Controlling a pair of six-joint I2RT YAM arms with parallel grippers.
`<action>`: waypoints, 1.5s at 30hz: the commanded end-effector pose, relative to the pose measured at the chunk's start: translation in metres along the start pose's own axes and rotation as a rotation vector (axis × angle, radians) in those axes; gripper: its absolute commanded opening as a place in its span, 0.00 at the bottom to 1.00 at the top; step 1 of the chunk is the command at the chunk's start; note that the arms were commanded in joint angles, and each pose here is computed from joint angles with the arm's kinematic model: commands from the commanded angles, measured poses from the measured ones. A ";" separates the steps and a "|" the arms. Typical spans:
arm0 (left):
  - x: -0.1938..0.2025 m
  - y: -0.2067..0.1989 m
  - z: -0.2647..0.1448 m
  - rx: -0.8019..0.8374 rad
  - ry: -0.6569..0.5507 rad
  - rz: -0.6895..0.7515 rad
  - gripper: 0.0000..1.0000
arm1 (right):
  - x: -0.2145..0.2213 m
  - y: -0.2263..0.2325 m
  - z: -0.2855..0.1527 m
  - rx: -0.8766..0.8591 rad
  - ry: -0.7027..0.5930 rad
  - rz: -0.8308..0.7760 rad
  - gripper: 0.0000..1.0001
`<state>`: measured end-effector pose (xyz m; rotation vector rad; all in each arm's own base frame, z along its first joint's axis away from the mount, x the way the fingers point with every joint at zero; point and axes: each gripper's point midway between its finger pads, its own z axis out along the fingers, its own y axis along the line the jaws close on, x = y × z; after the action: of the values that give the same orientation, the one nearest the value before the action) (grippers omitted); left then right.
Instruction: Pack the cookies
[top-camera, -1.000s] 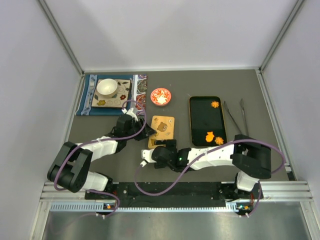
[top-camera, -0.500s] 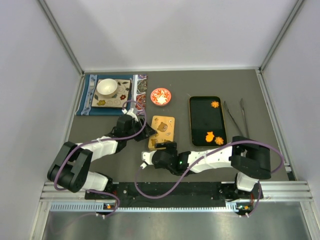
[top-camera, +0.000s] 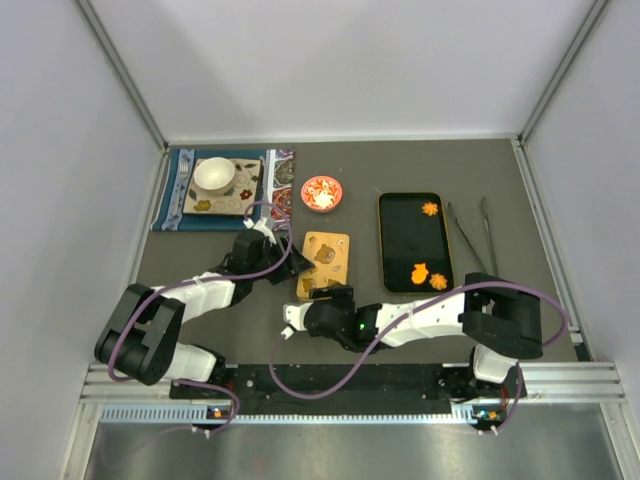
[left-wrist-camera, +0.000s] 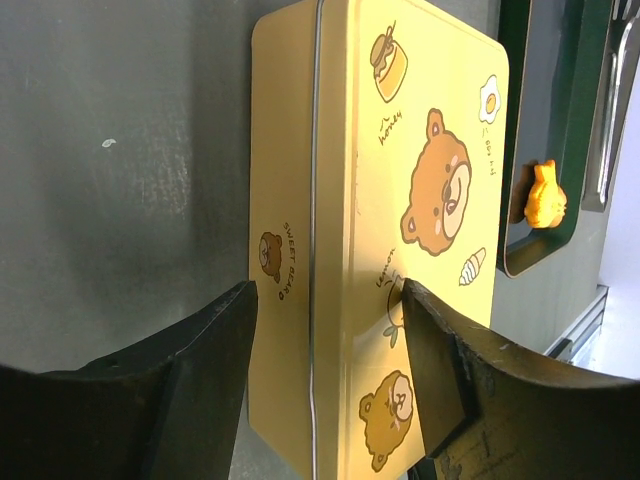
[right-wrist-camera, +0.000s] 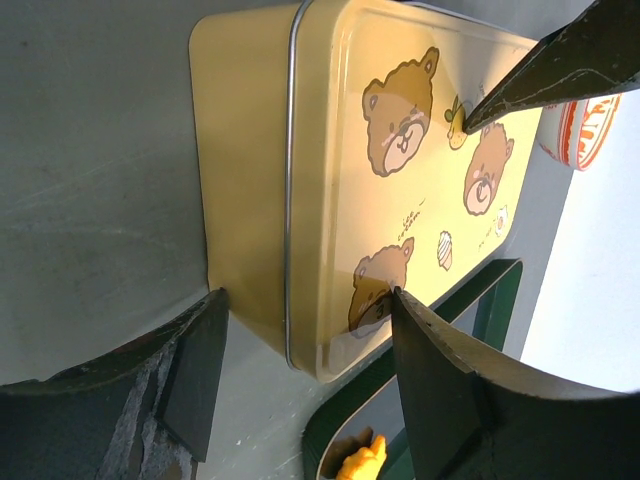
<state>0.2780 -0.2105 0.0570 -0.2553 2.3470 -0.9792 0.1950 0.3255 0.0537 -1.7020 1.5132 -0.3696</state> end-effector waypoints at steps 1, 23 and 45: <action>0.001 0.002 -0.005 -0.011 0.018 0.025 0.64 | 0.014 0.034 0.004 -0.119 0.031 -0.051 0.56; 0.012 0.021 -0.003 -0.044 0.057 0.026 0.36 | 0.012 0.036 0.017 -0.102 0.046 -0.127 0.46; -0.019 0.002 -0.011 0.006 -0.017 0.049 0.62 | 0.003 -0.011 -0.021 -0.089 -0.034 0.014 0.80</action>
<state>0.2793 -0.1977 0.0534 -0.2357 2.3601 -0.9584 0.1872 0.3133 0.0512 -1.8245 1.4999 -0.3538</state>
